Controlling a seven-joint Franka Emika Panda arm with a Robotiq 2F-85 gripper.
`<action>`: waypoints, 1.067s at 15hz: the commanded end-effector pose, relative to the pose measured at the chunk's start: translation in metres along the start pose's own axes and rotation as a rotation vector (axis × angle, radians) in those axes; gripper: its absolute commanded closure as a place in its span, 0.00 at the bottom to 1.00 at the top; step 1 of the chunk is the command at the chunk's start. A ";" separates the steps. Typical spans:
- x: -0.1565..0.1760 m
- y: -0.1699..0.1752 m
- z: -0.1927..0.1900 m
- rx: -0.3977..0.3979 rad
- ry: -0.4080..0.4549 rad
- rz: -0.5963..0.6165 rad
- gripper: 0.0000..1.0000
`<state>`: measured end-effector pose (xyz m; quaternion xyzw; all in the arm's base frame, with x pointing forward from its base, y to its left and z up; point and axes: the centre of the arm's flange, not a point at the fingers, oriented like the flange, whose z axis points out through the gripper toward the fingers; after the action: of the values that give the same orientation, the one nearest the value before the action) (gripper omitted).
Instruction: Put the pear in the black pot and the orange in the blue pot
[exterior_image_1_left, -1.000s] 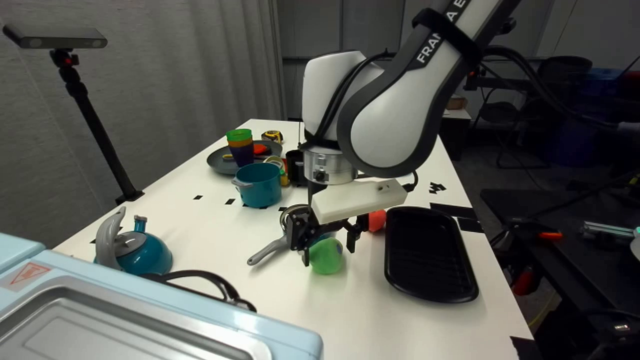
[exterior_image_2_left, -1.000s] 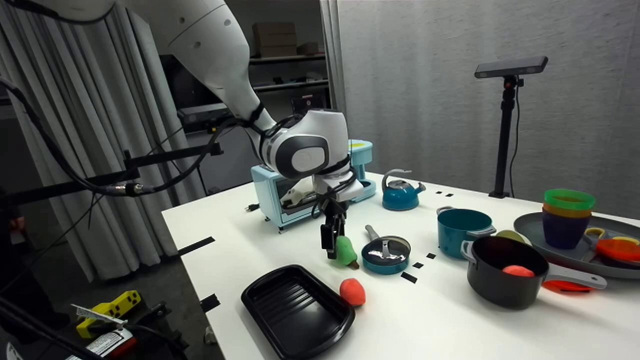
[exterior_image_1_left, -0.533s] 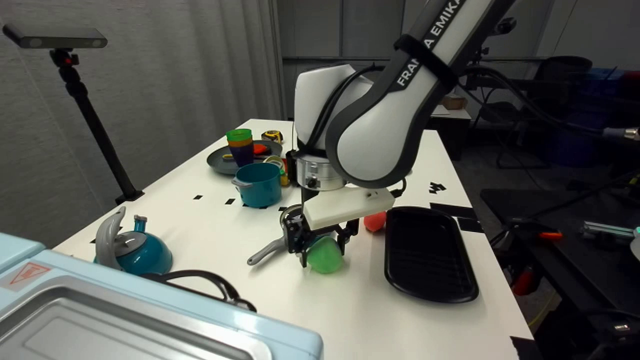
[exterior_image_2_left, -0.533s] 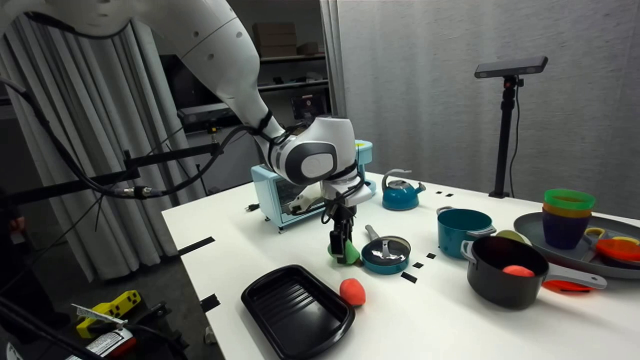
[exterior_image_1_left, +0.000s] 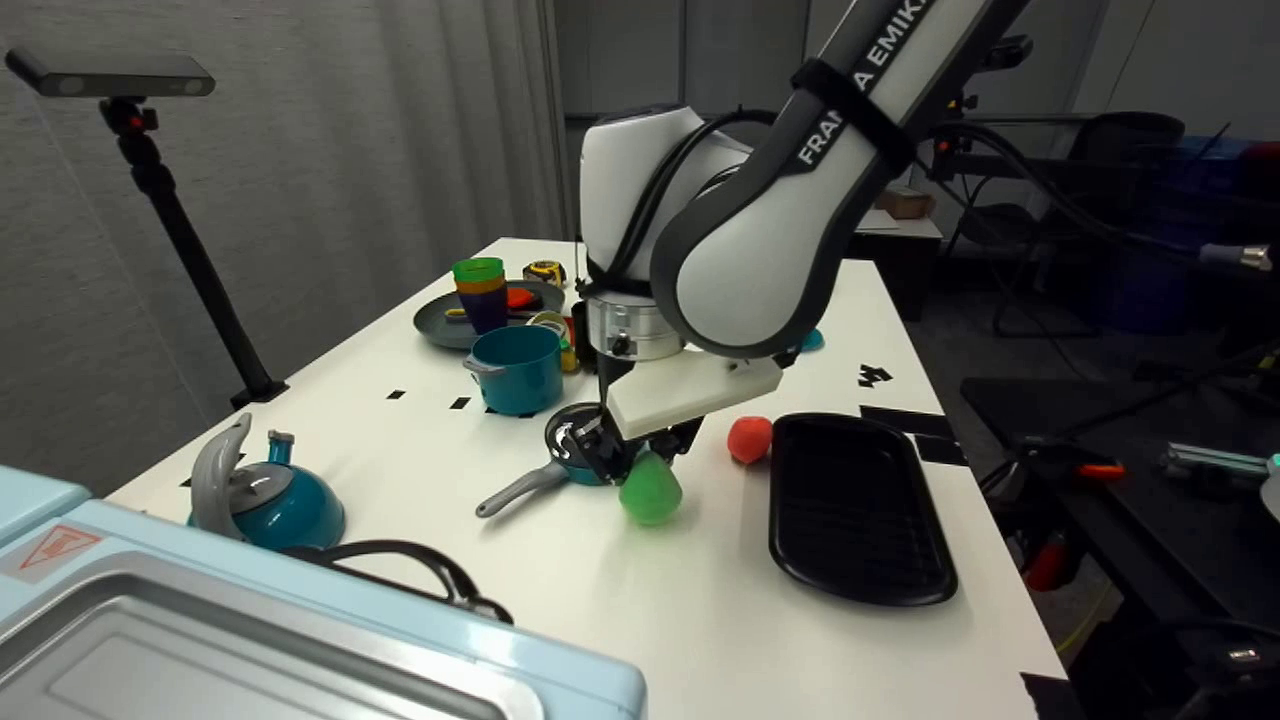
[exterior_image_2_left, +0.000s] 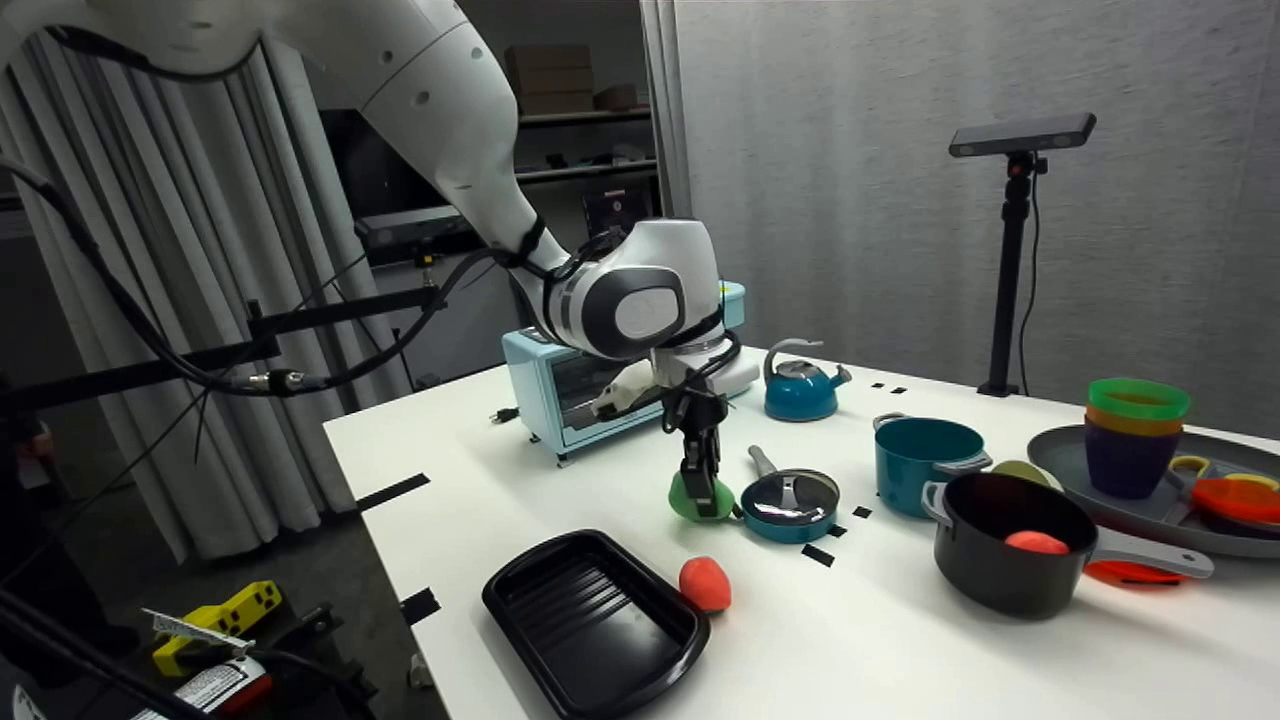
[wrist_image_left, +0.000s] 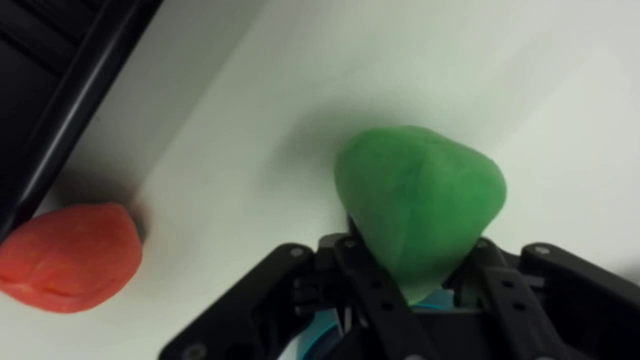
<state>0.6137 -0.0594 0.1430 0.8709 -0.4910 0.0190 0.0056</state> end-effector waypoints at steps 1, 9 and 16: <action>-0.007 0.013 -0.043 -0.050 0.017 -0.025 0.93; 0.044 0.036 -0.150 0.011 0.142 0.004 0.96; 0.125 0.078 -0.198 0.044 0.252 0.086 0.96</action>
<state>0.6041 -0.1767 0.3293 0.8477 -0.5138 0.1251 0.0407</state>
